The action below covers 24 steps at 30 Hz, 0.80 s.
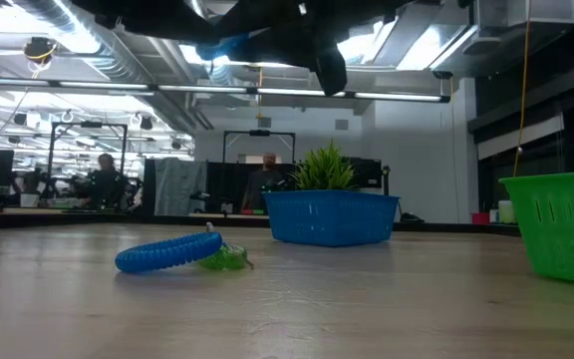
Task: Sort spring keychains
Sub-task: Put the blue spring keychain into the blue bin
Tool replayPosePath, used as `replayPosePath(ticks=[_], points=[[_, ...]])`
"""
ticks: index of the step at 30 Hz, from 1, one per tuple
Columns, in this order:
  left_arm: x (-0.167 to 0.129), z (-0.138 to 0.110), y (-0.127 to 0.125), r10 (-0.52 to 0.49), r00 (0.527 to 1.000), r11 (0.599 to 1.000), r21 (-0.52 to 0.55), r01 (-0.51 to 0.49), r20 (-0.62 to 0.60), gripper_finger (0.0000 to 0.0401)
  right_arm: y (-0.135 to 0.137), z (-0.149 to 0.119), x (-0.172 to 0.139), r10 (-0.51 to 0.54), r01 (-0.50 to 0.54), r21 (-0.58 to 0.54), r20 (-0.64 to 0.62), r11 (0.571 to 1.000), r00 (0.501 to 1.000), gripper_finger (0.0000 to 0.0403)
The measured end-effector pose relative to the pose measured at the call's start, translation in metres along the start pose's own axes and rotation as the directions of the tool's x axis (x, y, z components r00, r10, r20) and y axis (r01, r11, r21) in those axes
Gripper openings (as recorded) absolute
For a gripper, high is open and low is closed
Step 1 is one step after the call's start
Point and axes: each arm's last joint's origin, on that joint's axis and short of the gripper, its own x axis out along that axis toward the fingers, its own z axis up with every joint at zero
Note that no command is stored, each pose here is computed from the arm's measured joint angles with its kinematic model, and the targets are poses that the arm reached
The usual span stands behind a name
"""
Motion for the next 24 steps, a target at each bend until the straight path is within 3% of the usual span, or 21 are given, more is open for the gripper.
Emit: replayPosePath(ticks=[6, 12, 14, 19, 24], points=[[0.000, 0.000, -0.001, -0.037, 0.999, 0.999, -0.002, 0.037, 0.000, 0.0016, -0.001, 0.000, 0.000, 0.012, -0.012, -0.026, -0.007, 1.000, 1.000, 0.0119], [0.000, 0.000, -0.002, -0.056, 0.998, 0.998, -0.016, 0.056, 0.002, 0.0024, -0.001, -0.004, 0.000, 0.042, -0.046, -0.061, -0.063, 0.997, 0.997, 0.0041], [0.000, 0.000, -0.003, -0.100, 0.995, 0.995, -0.027, 0.100, 0.001, 0.0026, -0.001, -0.005, 0.000, 0.048, -0.053, -0.067, -0.077, 0.996, 0.996, 0.0020], [0.004, 0.000, -0.004, -0.205, 0.979, 0.973, -0.108, 0.203, -0.008, 0.0028, -0.002, -0.008, 0.000, 0.038, -0.046, -0.077, -0.104, 0.996, 0.994, 0.0032], [0.013, -0.004, -0.001, -0.364, 0.930, 0.909, -0.237, 0.342, -0.055, 0.0047, -0.004, -0.012, -0.001, 0.019, -0.030, -0.073, -0.144, 0.997, 0.989, 0.0020]])
